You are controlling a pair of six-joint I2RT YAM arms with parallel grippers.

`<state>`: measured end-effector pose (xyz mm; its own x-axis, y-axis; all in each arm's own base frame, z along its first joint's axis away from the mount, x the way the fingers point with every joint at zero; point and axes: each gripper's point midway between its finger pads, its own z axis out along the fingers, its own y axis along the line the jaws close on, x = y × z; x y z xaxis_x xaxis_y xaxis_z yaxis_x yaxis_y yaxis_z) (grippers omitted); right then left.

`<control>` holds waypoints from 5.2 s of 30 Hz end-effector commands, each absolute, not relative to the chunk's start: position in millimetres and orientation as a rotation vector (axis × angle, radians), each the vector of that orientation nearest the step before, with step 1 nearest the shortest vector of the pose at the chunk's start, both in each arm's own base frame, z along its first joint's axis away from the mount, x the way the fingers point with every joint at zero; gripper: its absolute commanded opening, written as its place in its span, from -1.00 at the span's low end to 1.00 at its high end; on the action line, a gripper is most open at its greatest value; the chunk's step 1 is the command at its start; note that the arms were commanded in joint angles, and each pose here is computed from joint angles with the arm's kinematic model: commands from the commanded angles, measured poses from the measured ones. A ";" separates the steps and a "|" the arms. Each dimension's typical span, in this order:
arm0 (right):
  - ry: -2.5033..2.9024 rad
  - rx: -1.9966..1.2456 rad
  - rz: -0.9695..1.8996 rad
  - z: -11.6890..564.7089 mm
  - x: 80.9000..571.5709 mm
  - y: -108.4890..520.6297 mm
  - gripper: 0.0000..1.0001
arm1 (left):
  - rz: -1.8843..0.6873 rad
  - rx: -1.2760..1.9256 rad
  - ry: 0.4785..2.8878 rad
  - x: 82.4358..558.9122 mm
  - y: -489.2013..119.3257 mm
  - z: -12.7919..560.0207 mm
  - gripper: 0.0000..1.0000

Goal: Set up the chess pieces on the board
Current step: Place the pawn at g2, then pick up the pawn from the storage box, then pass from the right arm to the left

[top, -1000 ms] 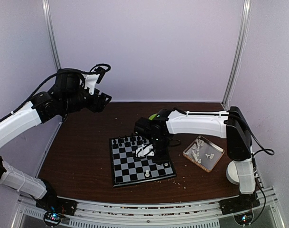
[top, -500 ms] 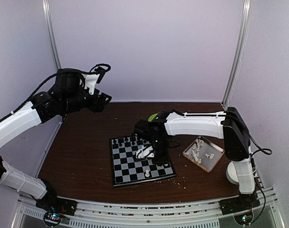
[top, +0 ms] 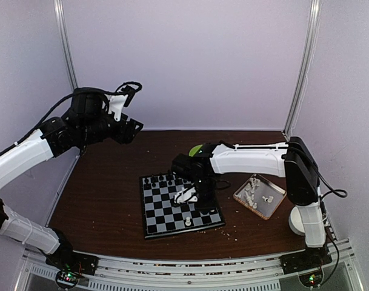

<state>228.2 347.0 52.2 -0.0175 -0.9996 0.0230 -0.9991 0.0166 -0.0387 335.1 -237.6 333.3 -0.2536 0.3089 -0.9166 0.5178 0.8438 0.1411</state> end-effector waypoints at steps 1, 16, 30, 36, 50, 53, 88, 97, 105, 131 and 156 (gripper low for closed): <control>2.184 -2.084 -0.052 103.9 231.6 331.6 -0.53 | -0.256 0.616 1.837 339.0 -242.6 339.4 0.30; 2.544 -1.447 -0.028 110.9 271.1 160.1 -0.53 | -0.321 0.689 1.900 340.5 -262.3 318.5 0.29; 2.718 -1.339 -0.185 65.7 276.4 114.7 -0.52 | -0.325 0.701 1.916 341.4 -265.0 313.7 0.29; 2.754 -1.295 -0.181 61.3 279.0 100.2 -0.50 | -0.324 0.703 1.917 341.3 -265.1 313.6 0.29; 2.820 -1.289 -0.086 38.2 275.7 96.9 -0.41 | -0.331 0.713 1.931 342.5 -268.2 307.9 0.29; 2.833 -1.292 -0.077 33.8 278.3 98.7 -0.34 | -0.331 0.714 1.935 342.8 -268.6 306.4 0.29; 2.921 -1.257 -0.186 12.7 286.1 88.6 -0.42 | -0.327 0.730 1.954 344.9 -271.4 299.8 0.29; 2.933 -1.262 -0.173 10.5 283.9 89.3 -0.66 | -0.327 0.732 1.955 344.7 -271.4 299.6 0.29; 2.881 -1.244 -0.125 25.9 291.5 97.6 -0.81 | -0.328 0.737 1.960 345.1 -272.5 297.7 0.28; 2.115 -1.393 0.708 200.1 226.2 212.6 -0.81 | -1.330 0.864 2.016 262.9 -466.5 269.2 0.05; 1.987 -1.479 0.663 221.2 214.8 237.9 -0.80 | -1.724 0.934 1.999 216.3 -551.5 252.5 -0.20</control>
<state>208.1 234.9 208.5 -0.2529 -0.6920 -0.6762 -0.9612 0.2591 0.0943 221.9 -544.7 233.1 -0.7435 0.2718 -0.6110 0.6568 0.1246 -0.7437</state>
